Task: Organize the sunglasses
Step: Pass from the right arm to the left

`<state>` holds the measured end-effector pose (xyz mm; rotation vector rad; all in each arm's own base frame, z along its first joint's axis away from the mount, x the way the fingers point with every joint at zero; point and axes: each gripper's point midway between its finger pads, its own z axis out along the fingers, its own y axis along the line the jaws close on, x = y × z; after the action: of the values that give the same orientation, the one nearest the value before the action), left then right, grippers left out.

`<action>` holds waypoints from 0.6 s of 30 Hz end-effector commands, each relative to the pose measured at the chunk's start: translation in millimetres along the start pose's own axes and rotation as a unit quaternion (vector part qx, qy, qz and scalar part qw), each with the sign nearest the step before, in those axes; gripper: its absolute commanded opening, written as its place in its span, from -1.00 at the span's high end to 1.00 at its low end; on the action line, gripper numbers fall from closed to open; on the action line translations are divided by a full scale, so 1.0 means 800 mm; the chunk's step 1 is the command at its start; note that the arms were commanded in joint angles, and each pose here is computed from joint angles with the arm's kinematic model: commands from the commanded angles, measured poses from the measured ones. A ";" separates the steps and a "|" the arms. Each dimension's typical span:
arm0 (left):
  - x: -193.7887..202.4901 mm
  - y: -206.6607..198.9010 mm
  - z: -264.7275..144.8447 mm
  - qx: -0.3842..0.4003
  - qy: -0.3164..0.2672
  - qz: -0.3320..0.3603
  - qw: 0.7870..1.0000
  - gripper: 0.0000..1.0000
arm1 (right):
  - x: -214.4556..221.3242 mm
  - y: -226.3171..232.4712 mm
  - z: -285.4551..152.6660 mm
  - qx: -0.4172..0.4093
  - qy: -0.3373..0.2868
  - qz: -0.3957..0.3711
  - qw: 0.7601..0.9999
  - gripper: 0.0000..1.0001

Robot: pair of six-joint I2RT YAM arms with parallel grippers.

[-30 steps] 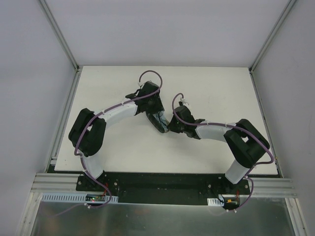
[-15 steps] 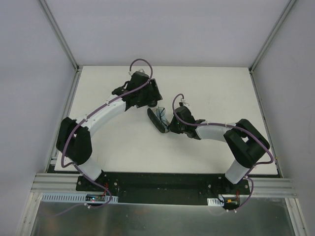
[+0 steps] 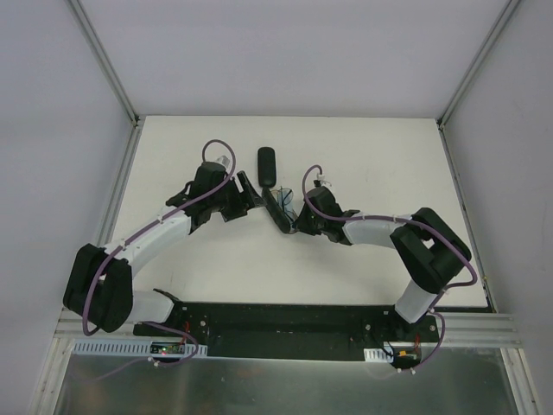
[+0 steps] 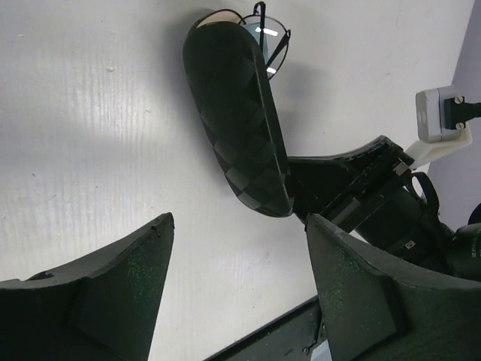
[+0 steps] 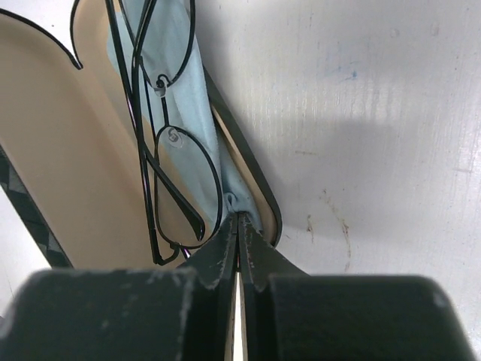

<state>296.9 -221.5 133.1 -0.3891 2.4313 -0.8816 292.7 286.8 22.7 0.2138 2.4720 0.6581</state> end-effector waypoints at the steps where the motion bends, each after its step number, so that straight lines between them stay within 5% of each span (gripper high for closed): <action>1: -0.003 -0.028 -0.008 0.085 -0.013 0.004 0.996 -0.39 | 0.000 -0.001 0.004 -0.003 -0.001 0.007 1.000 0.98; 7: 0.007 -0.039 0.012 0.164 0.011 -0.016 0.986 -0.35 | 0.001 -0.001 0.005 -0.003 0.000 0.008 1.000 0.99; 18: 0.010 -0.020 0.045 0.150 0.014 -0.050 0.987 -0.33 | 0.001 0.000 0.005 -0.005 0.002 0.008 1.000 0.99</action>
<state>305.4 -253.6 112.9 -0.3626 2.3311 -1.2305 294.1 288.2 23.1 0.2177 2.4677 0.6707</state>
